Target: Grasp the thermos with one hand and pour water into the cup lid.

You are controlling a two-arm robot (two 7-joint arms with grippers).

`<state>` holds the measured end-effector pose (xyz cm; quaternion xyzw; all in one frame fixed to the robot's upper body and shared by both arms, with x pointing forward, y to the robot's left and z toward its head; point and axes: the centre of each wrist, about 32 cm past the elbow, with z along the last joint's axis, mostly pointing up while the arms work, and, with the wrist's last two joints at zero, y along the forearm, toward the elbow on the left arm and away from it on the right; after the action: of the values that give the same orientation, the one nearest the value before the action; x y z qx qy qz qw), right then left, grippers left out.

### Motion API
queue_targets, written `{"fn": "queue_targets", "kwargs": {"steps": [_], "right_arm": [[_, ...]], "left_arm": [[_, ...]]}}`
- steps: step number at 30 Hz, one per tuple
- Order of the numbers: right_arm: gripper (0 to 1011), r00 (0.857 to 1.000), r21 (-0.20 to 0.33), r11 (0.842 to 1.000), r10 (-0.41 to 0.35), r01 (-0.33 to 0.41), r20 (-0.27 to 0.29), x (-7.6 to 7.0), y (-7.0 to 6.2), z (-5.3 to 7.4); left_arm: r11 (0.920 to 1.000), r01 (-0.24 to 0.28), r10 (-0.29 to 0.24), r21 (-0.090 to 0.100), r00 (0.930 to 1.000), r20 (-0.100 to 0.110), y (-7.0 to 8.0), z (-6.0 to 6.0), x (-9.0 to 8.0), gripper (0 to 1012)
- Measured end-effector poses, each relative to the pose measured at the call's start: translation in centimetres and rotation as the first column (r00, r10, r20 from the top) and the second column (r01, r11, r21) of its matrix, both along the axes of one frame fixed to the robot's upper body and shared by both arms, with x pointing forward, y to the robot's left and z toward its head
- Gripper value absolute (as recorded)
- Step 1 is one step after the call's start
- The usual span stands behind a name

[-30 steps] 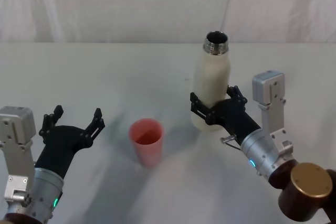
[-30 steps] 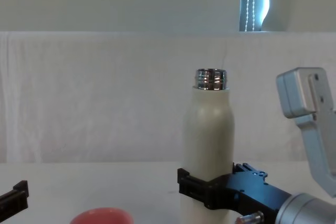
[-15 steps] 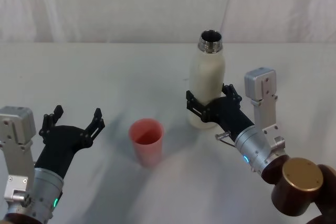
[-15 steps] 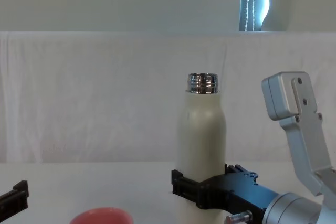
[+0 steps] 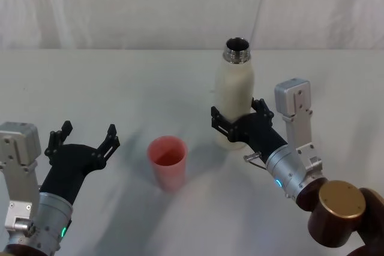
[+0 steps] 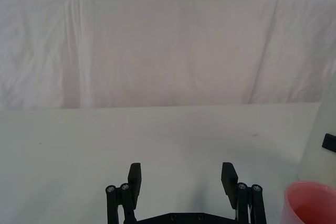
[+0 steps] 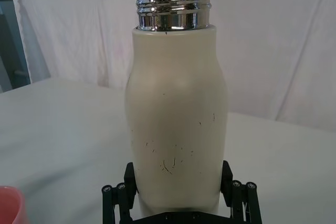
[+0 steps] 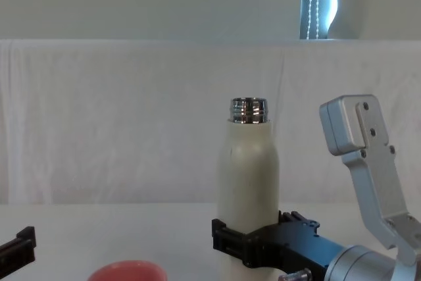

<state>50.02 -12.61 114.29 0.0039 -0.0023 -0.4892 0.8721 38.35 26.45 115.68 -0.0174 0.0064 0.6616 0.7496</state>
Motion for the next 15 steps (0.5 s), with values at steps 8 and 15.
{"fn": "queue_targets", "kwargs": {"steps": [8, 15], "right_arm": [[955, 1.0, -0.002, 1.0, -0.001, 0.001, -0.011, 0.04, 0.1, -0.07], [1001, 1.0, -0.01, 1.0, -0.01, 0.01, -0.015, -0.06, 0.15, 0.01]], "left_arm": [[1.0, 0.0, 0.0, 0.0, 1.0, 0.0, 0.0, 0.0, 0.0, 1001], [1.0, 0.0, 0.0, 0.0, 1.0, 0.0, 0.0, 0.0, 0.0, 1001]]}}
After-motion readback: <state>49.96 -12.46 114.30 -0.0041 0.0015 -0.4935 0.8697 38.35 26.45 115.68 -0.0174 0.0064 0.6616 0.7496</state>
